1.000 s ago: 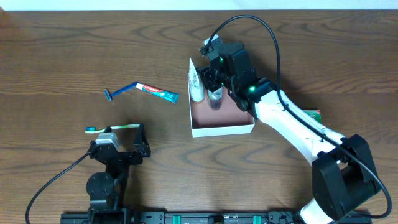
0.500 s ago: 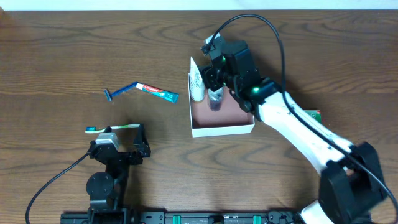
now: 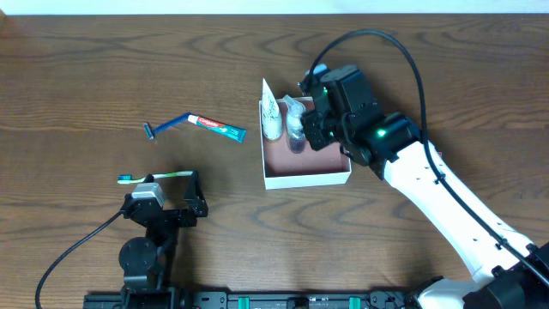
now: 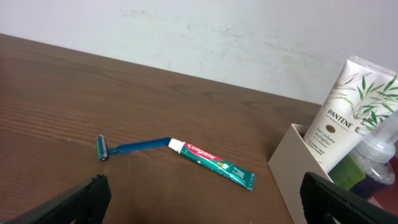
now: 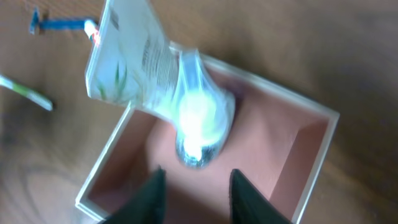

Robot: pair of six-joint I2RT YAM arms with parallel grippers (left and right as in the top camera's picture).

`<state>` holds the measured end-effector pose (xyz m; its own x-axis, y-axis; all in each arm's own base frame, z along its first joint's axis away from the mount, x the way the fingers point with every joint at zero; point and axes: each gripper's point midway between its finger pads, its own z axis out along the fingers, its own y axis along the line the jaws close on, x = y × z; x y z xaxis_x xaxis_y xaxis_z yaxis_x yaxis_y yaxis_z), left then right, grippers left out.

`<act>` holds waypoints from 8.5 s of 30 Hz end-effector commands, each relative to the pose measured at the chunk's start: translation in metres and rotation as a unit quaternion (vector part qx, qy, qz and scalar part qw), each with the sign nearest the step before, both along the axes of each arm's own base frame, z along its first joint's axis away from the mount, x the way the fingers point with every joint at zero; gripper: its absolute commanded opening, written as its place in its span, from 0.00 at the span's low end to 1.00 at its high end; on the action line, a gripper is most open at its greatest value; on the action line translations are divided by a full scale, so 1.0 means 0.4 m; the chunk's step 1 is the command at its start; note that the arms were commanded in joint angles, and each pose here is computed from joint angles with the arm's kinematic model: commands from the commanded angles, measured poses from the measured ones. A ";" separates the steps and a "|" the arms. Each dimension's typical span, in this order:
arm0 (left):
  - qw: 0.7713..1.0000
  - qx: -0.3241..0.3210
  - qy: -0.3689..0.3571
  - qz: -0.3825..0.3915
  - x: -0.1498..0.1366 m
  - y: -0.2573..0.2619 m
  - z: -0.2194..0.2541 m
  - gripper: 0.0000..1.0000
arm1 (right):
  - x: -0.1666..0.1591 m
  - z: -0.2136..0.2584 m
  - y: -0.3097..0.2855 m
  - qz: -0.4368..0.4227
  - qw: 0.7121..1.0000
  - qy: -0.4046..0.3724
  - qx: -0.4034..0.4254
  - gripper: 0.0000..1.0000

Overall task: Pack container
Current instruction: 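Lower the soap bottle into the box and open the right gripper, then raise the right gripper out of the box, then move the right gripper right toward the green Dettol soap box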

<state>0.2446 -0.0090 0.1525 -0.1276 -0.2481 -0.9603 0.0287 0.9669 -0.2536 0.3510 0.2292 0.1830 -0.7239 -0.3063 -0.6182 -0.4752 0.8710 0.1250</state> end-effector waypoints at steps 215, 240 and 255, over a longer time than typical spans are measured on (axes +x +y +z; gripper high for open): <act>1.000 0.005 0.022 -0.006 0.000 -0.003 -0.043 0.98 | 0.018 -0.180 -0.254 -0.202 0.979 0.026 -0.001 0.17; 1.000 0.005 0.022 -0.006 0.000 -0.003 -0.043 0.98 | -0.036 -0.272 -0.250 -0.206 0.972 0.110 -0.015 0.01; 1.000 0.005 0.022 -0.006 0.000 -0.003 -0.043 0.98 | -0.063 -0.289 -0.286 -0.312 0.939 0.148 0.000 0.01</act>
